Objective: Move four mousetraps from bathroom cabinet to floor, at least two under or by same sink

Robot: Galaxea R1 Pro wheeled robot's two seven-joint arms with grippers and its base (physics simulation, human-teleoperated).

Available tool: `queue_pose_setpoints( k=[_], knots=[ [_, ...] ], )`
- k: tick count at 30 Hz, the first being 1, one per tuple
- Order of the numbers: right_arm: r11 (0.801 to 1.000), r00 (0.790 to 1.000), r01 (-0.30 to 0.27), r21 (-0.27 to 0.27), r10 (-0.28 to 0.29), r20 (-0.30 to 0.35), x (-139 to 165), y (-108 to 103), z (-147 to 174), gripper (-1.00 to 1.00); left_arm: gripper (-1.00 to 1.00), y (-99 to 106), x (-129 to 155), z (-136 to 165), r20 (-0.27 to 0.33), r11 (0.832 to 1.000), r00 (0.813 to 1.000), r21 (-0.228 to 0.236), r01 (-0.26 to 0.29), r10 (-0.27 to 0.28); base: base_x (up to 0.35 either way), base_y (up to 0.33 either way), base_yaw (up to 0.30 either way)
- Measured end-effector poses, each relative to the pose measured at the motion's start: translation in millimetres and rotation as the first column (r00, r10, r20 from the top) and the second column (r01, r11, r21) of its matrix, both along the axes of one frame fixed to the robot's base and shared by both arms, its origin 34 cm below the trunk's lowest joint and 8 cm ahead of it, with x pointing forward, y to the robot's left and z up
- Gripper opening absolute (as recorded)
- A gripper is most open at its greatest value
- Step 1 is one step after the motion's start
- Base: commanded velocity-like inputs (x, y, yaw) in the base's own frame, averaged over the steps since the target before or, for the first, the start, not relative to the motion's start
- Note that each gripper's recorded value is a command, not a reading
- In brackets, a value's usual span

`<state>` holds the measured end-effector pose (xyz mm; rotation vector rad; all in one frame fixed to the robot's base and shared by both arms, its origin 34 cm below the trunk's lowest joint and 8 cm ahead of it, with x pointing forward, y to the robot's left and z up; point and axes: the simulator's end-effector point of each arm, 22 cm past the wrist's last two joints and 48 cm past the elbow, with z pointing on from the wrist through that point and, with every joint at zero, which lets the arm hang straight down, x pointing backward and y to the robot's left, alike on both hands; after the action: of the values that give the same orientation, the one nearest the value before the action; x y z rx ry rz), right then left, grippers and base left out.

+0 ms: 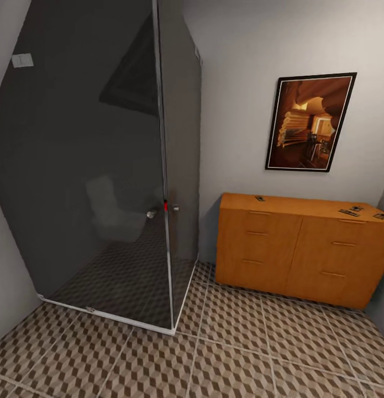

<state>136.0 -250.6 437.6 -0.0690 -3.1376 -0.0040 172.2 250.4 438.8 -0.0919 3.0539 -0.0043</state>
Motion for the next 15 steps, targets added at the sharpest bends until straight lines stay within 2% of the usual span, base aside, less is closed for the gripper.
queue_pose_setpoints(
  k=[15],
  knots=[
    [1.0,0.999,0.031,-0.001,-0.031,0.01,3.9,-1.0,0.0,1.0,1.0,-0.4,4.0,0.4,0.011,1.0,1.0,0.0,0.0,0.0,0.0,0.0,-0.26]
  ],
)
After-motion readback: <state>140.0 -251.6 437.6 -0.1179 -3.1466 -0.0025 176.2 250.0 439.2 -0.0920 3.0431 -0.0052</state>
